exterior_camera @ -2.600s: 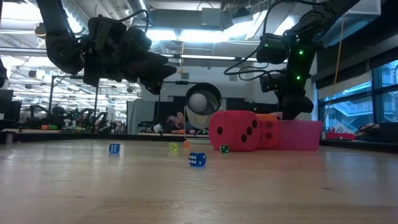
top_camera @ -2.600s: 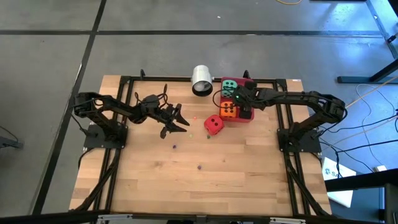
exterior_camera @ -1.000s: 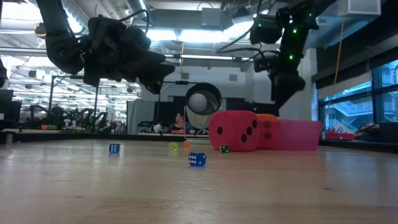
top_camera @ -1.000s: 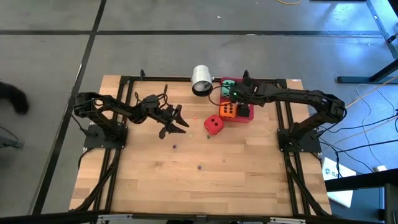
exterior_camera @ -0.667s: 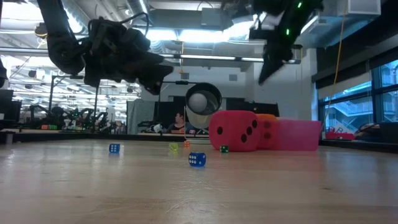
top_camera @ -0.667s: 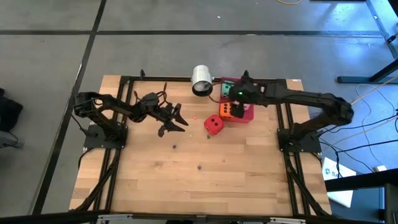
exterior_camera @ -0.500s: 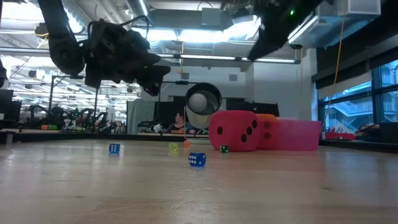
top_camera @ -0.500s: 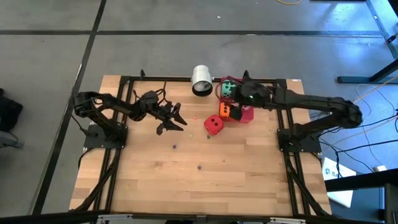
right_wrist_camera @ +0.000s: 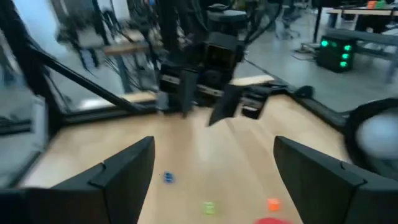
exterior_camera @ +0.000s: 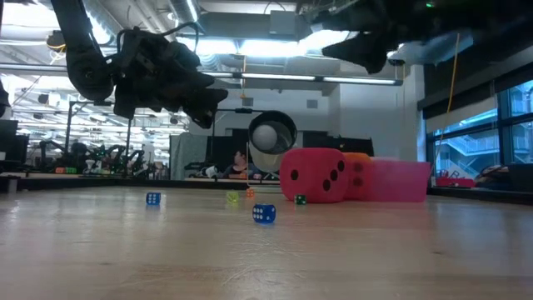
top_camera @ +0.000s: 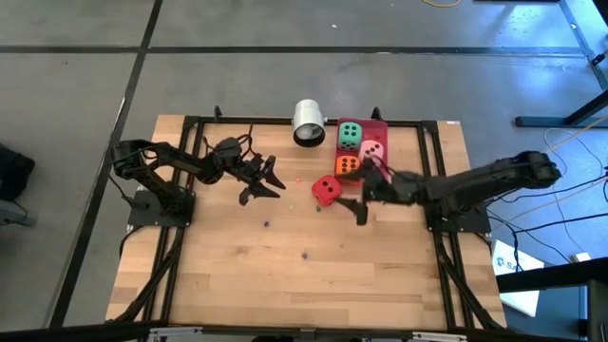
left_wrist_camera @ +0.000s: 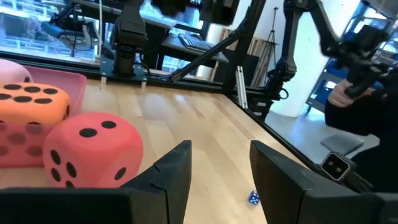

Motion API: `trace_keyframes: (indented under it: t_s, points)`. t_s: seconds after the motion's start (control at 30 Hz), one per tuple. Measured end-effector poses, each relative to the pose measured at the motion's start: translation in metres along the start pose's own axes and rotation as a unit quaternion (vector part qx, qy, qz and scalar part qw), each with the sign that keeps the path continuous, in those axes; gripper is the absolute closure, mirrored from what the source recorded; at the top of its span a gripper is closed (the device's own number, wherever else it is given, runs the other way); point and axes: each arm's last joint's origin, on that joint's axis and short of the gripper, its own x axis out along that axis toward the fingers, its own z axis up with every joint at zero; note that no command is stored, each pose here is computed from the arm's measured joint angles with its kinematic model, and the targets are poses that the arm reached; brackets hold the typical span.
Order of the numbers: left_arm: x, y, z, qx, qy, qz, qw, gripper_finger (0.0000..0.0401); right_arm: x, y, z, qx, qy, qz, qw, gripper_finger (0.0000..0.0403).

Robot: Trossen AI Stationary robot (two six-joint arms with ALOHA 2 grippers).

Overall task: Pick & Place Dice
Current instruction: Put the big red dice into the red bin

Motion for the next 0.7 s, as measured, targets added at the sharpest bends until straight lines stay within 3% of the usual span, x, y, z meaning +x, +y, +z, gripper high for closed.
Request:
trace_keyframes:
  t_s: [0.2,0.5,0.6,0.7]
  points:
    - [0.006,-0.003,-0.003,-0.010,0.007,0.025,1.000,0.0244,-0.011,0.023,-0.045,0.038,-0.035,0.014,0.999,0.0078]
    - [0.033,-0.023,-0.008,0.059,0.010,0.104,0.993,0.0244,0.000,0.047,-0.089,0.022,0.003,0.002,1.000,0.0078]
    - [0.047,-0.026,-0.007,0.066,0.044,0.133,0.988,0.0244,0.004,0.047,-0.102,0.035,0.027,-0.006,0.999,0.0078]
    - [0.062,-0.022,-0.003,0.057,0.121,0.176,0.975,0.0244,0.005,0.047,-0.110,0.043,0.042,-0.007,0.998,0.0078]
